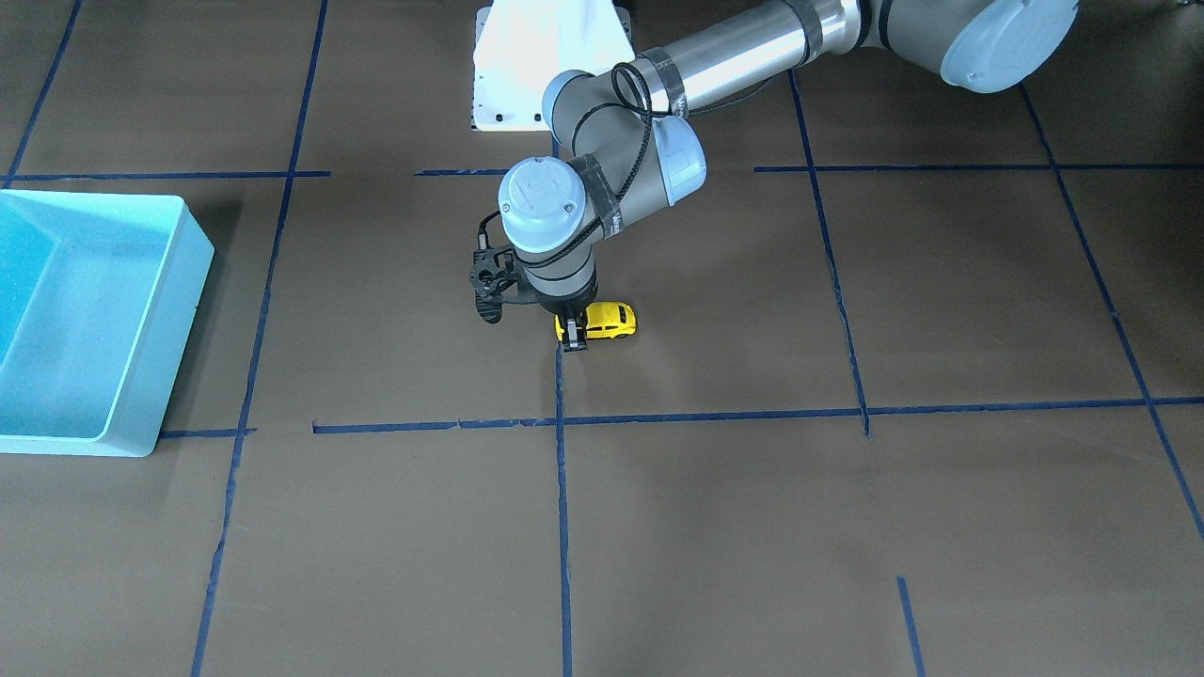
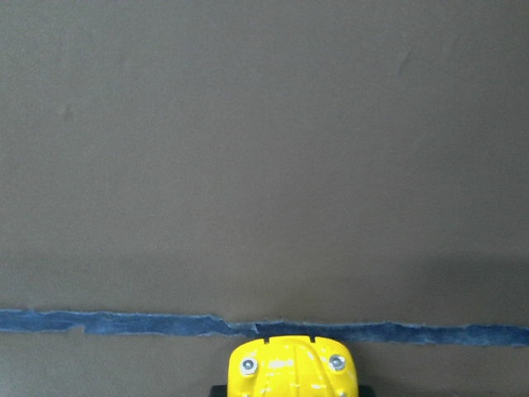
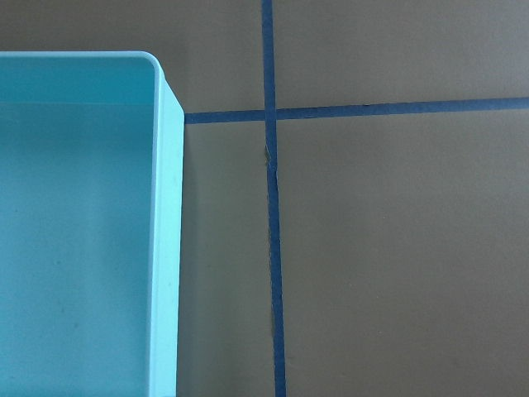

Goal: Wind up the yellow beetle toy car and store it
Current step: 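Lower the left gripper down onto the top of the car, then press the car against the table with the left gripper fingers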

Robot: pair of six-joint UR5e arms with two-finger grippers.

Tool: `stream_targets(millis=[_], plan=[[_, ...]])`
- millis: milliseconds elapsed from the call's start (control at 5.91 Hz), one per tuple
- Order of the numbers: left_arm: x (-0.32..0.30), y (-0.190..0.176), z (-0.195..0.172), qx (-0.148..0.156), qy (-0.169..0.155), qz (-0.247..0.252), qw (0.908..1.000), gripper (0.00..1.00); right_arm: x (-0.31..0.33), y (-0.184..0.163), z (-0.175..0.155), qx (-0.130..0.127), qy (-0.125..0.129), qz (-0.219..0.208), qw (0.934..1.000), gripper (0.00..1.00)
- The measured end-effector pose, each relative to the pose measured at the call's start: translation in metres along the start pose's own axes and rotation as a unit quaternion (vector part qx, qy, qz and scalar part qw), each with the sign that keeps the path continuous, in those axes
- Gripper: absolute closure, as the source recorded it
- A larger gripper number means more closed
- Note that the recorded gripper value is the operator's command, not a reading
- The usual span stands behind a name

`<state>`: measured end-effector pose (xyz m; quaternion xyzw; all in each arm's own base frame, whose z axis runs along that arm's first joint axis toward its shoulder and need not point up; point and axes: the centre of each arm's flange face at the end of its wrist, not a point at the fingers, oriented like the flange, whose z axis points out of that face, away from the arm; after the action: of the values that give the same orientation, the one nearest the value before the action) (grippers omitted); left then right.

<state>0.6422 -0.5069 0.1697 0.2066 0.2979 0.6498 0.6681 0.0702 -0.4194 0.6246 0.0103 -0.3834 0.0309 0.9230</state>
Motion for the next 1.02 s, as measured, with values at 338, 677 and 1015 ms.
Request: stream_targets(millis=[338, 677, 1015], plan=[[0.001, -0.011, -0.024, 0.06, -0.004, 0.024, 0.9979, 1.0, 0.0, -0.002, -0.001, 0.001, 0.002, -0.001, 1.0, 0.0], [0.0, -0.021, -0.043, 0.133, -0.034, 0.051, 0.9892, 1.0, 0.0, -0.003, -0.001, 0.001, 0.002, -0.001, 1.0, 0.0], [-0.001, -0.018, -0.035, 0.17, -0.047, 0.056, 0.9827, 1.0, 0.0, -0.003, 0.0, 0.001, 0.002, -0.001, 1.0, 0.0]])
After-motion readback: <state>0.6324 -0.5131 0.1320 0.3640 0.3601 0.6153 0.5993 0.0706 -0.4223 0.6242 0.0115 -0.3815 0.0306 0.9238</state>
